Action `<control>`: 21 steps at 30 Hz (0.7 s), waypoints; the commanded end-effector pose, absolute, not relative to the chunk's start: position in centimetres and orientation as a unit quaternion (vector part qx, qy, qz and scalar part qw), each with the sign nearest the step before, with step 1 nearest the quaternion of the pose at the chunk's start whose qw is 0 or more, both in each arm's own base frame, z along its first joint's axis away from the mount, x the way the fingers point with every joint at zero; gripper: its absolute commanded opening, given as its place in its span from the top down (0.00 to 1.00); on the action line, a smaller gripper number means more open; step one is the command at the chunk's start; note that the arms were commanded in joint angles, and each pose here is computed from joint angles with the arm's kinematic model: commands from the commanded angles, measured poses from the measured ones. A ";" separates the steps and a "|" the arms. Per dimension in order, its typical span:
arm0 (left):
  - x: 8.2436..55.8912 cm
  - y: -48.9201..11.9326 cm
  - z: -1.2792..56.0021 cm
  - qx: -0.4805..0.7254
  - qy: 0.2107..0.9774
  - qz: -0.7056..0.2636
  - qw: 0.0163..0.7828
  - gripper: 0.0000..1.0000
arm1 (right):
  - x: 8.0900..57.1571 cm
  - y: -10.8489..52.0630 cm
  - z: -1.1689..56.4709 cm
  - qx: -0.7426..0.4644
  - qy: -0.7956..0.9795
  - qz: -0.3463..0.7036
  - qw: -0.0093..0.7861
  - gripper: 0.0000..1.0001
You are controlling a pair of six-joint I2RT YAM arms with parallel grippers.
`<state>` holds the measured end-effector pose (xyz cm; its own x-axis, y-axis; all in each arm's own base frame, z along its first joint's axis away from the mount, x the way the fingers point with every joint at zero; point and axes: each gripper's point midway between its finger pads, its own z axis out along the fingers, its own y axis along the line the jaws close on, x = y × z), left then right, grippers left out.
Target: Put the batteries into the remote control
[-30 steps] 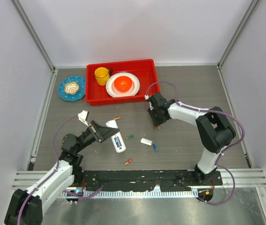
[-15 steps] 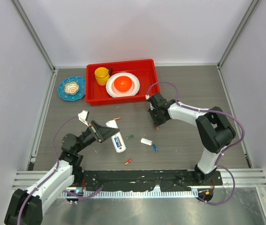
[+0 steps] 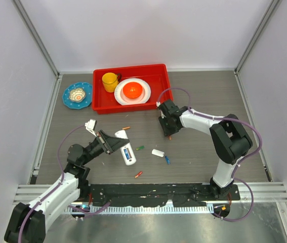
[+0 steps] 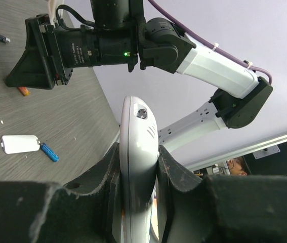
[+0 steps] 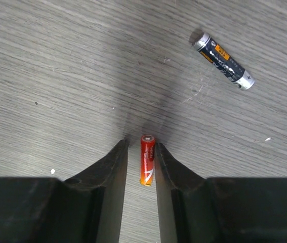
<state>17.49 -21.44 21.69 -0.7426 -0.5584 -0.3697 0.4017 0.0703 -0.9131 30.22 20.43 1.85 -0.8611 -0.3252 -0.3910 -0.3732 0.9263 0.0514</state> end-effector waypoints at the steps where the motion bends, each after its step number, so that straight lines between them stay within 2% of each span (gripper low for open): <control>1: 17.4 -21.4 22.8 -0.046 0.625 -0.684 0.373 0.99 | 30.6 20.5 1.8 -0.180 0.964 0.055 0.188 0.70; 2: 17.3 -21.4 22.8 -0.044 0.625 -0.684 0.373 1.00 | 30.5 20.4 1.7 -0.180 0.965 0.055 0.184 0.72; 8: 17.4 -21.5 22.9 -0.043 0.625 -0.684 0.374 1.00 | 30.2 20.2 1.2 -0.173 0.968 0.049 0.177 0.99; 12: 17.7 -21.7 23.5 -0.042 0.625 -0.684 0.373 1.00 | 31.1 21.4 3.6 -0.148 0.959 0.088 0.227 0.99; 15: 18.3 -21.8 24.1 -0.043 0.622 -0.682 0.382 1.00 | 31.7 22.5 8.4 -0.112 0.936 0.142 0.302 0.99; 16: 18.5 -22.0 24.1 -0.045 0.623 -0.681 0.382 1.00 | 31.1 22.3 8.9 -0.106 0.932 0.151 0.313 0.99; 17: 18.7 -22.1 24.4 -0.045 0.622 -0.681 0.384 1.00 | 31.4 22.8 12.6 -0.095 0.908 0.183 0.366 0.99; 21: 19.4 -22.8 25.8 -0.039 0.598 -0.688 0.408 1.00 | 28.6 23.7 17.7 -0.092 0.865 0.230 0.436 0.99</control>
<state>18.57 -22.43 21.29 -0.7506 -0.5540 -0.3600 0.3733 0.0940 -0.9229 28.73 21.07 9.35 -0.7772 -0.1224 -0.6172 -0.3061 0.9306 0.2009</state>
